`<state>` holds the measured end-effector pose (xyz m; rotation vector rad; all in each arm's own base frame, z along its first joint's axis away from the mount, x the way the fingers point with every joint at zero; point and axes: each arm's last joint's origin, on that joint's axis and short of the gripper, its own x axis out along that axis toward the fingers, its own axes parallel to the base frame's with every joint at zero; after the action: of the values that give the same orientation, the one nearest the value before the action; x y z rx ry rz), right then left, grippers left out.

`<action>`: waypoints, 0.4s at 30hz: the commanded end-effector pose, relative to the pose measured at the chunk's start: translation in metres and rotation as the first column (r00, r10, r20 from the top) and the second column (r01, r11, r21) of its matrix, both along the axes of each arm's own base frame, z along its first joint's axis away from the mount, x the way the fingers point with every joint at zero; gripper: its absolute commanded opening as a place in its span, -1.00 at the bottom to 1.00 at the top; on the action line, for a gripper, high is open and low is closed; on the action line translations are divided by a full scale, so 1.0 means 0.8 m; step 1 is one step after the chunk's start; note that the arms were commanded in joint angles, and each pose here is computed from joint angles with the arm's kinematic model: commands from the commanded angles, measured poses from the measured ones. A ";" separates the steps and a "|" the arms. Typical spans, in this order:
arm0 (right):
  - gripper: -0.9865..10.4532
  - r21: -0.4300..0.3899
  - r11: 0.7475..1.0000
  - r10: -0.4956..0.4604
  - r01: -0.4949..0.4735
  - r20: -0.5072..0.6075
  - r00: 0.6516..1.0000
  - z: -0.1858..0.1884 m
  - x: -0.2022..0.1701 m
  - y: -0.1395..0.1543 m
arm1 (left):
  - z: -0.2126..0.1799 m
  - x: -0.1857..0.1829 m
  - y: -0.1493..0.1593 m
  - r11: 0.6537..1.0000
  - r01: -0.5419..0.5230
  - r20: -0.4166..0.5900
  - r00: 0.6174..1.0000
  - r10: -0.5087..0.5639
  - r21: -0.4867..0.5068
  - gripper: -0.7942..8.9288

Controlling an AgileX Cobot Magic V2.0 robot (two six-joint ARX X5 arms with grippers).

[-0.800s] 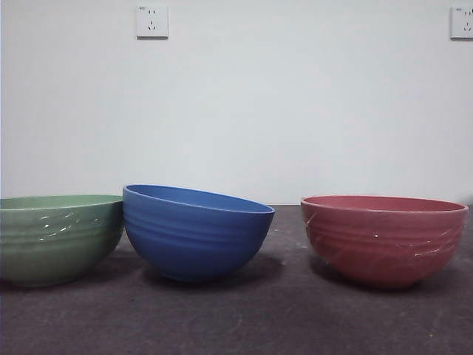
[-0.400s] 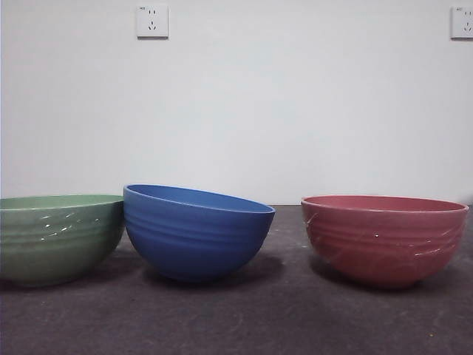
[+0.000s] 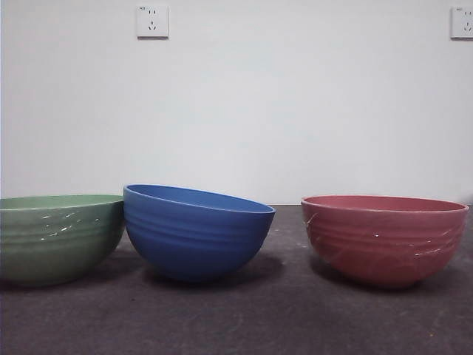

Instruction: Pick up the green bowl on the top,put the green bowl on the left,pick up the red bowl in the middle,put the red bowl on the right

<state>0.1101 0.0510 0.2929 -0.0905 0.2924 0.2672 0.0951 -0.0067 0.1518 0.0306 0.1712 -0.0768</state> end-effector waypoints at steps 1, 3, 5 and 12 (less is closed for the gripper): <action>-0.86 0.011 1.000 -0.006 0.006 0.001 1.000 0.000 0.000 0.000 | -0.006 0.001 0.000 1.000 -0.007 -0.013 1.000 0.007 -0.005 -0.84; -0.86 0.011 1.000 -0.006 0.006 0.001 1.000 0.000 0.000 0.000 | -0.006 0.001 0.000 1.000 -0.007 -0.013 1.000 0.007 -0.005 -0.84; -0.86 0.011 1.000 -0.006 0.006 0.001 1.000 0.000 0.000 0.000 | -0.006 0.001 0.000 1.000 -0.007 -0.013 1.000 0.007 -0.005 -0.84; -0.86 -0.038 0.999 -0.001 0.002 0.025 1.000 -0.001 -0.012 -0.008 | -0.006 0.001 0.000 1.000 -0.007 -0.013 1.000 0.007 -0.005 -0.84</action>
<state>0.1052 0.0475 0.2930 -0.1143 0.2895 0.2641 0.0951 -0.0067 0.1518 0.0305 0.1712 -0.0768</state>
